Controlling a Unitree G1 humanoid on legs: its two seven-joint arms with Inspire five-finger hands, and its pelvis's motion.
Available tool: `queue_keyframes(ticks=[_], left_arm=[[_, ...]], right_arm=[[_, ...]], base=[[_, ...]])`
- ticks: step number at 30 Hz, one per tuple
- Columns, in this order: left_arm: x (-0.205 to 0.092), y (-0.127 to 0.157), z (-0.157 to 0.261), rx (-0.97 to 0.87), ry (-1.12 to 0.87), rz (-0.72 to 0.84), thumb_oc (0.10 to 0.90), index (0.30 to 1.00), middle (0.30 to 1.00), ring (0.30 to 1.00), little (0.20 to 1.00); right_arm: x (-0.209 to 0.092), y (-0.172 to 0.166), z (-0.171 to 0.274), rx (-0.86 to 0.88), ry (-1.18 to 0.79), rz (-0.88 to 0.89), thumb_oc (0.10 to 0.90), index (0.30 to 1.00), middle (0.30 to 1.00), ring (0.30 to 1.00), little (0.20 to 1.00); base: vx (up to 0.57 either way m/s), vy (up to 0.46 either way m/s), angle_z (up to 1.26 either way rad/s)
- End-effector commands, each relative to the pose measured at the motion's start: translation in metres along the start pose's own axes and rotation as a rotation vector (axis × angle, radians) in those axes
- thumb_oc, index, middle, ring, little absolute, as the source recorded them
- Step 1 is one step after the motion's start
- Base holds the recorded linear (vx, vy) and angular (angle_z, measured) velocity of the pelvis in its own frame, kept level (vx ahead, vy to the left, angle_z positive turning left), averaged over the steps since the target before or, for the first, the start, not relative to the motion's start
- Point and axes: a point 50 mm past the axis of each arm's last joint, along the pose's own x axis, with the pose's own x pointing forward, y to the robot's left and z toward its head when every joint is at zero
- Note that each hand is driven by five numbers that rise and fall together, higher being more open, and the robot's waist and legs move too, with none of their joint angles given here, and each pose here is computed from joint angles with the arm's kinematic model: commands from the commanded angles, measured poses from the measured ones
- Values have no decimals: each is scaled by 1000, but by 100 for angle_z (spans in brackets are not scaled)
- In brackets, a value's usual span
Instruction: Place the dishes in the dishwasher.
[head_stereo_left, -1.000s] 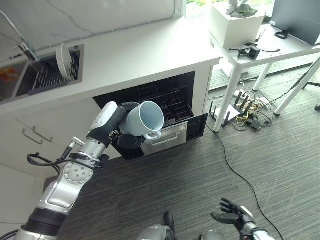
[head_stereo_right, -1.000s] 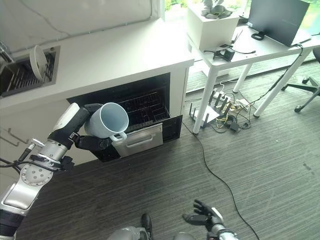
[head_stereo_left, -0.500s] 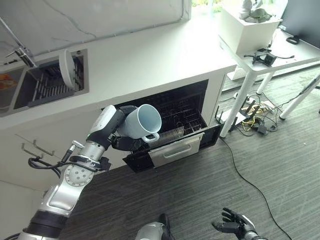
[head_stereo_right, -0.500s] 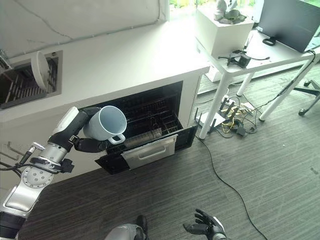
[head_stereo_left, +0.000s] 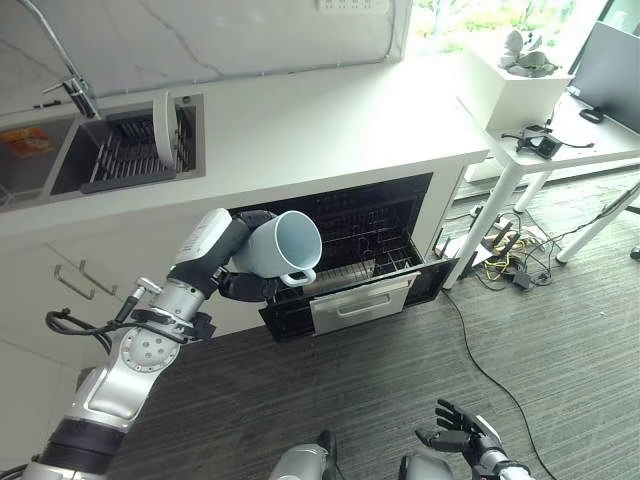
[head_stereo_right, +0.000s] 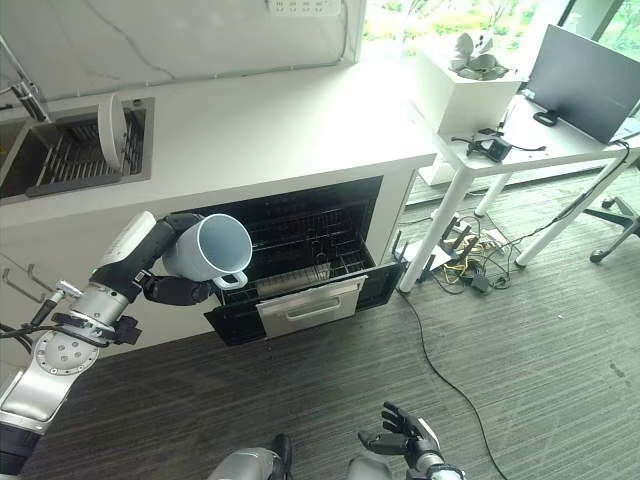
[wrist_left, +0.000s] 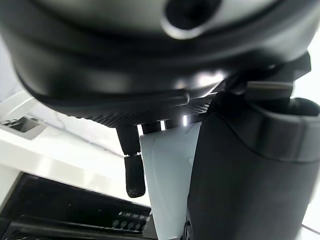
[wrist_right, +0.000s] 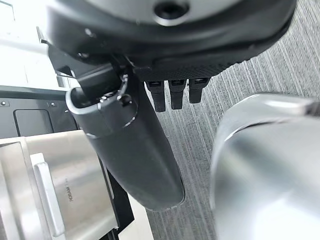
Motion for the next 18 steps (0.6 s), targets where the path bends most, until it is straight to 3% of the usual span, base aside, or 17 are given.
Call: queue_keyframes(ticks=[1,4,10,14,18], left_arm=[[21,55,42,29,-246,228,400,300,300,300,300],[22,47,53,-6,-285,253,400,300,300,300,300],[27,45,60,-22,-287,252,400,300,300,300,300],[31,40,58,-26,-279,237,400,300,300,300,300],[26,36,52,-30,-255,246,400,300,300,300,300]], right_arm=[[4,-10,29,-31,-128,17,800,900,900,900,900],[5,-14,38,-42,-139,-5,800,900,900,900,900],[-3,-26,29,-61,-119,-22,800,900,900,900,900],[-2,-26,23,-63,-75,-35,800,900,900,900,900],[-1,-19,22,-65,-79,-25,800,900,900,900,900]], base=[[254,-673,63],[119,-638,52],[58,-309,47],[250,159,52],[200,299,-17]])
